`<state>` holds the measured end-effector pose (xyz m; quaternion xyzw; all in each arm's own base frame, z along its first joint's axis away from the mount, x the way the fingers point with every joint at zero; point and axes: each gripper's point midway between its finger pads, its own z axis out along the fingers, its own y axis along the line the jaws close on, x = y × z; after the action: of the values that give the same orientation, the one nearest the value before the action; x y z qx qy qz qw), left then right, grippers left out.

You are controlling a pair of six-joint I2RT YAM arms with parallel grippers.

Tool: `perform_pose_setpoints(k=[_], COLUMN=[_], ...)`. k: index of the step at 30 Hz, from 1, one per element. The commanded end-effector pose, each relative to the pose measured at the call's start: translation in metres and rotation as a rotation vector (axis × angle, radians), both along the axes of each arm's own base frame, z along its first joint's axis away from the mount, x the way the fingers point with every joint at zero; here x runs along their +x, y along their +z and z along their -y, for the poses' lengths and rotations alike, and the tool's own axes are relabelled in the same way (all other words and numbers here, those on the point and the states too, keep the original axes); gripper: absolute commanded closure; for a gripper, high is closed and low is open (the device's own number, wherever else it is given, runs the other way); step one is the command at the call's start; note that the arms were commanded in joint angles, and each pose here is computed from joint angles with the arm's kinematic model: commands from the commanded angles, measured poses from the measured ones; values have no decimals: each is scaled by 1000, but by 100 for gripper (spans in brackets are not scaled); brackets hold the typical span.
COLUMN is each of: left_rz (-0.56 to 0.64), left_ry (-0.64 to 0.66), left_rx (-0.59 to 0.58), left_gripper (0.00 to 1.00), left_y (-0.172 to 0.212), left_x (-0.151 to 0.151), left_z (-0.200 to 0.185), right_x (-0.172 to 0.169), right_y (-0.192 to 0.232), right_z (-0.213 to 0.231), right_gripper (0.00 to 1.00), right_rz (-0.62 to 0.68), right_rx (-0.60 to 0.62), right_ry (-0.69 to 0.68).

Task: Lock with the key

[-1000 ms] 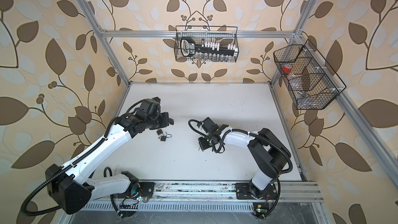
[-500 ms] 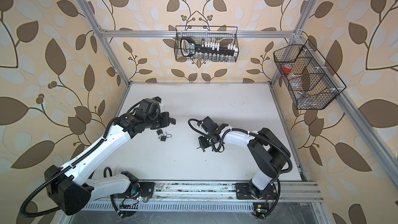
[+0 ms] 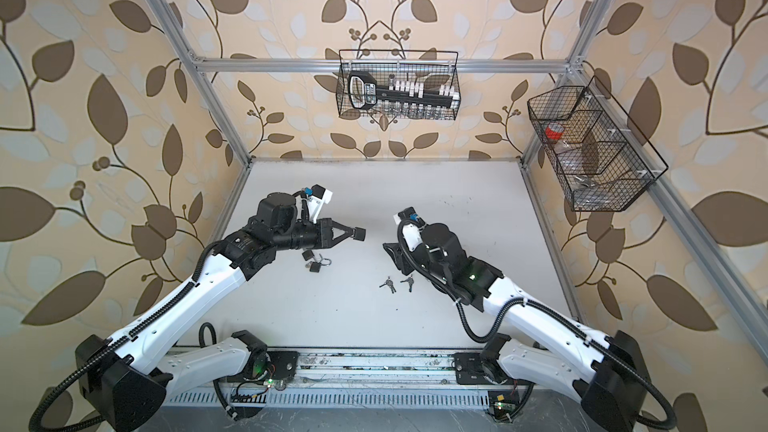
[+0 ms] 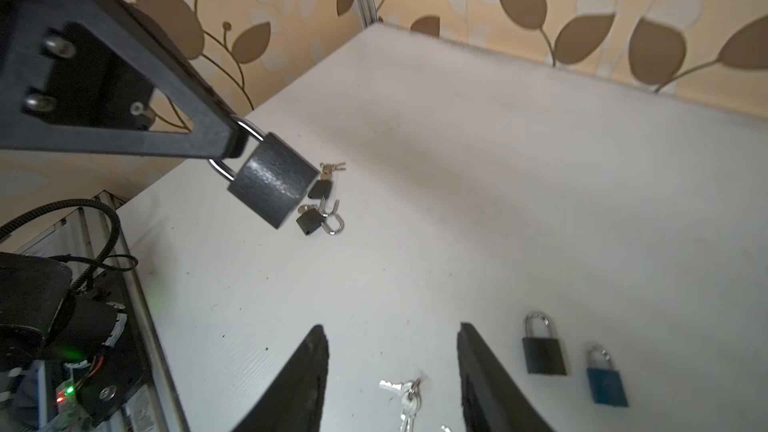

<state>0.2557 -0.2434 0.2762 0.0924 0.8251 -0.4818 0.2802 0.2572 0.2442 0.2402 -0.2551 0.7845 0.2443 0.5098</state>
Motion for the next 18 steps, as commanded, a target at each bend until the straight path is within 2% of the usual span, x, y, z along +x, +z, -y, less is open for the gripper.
perform_pose_setpoints(k=[1,4,6,9,13,18], left_rz=[118,144,161,175,188,189], left_ry=[-148,-189,-219,-250,-275,-279], left_rx=[-125,-128,-136,-138,-136,-130], left_gripper=[100,100,100,100,100,100], left_y=[37,43,47,51,54,55], left_x=[-18,-27,-33,-39,-45,-46], left_z=[18,22,25,29,33,34], right_x=[-5,-21,-38,-46,-44,-42], right_y=[18,39,48,58,60,61], right_z=[-1,-3,-9,-12,-22,-37], right_gripper=[47,41,39,39,39,39], right_rz=[167,258,339,422,465,471], right_rx=[-36,-62,-79,-118,-218,-267], right_ry=[70,170,280,340,390,421])
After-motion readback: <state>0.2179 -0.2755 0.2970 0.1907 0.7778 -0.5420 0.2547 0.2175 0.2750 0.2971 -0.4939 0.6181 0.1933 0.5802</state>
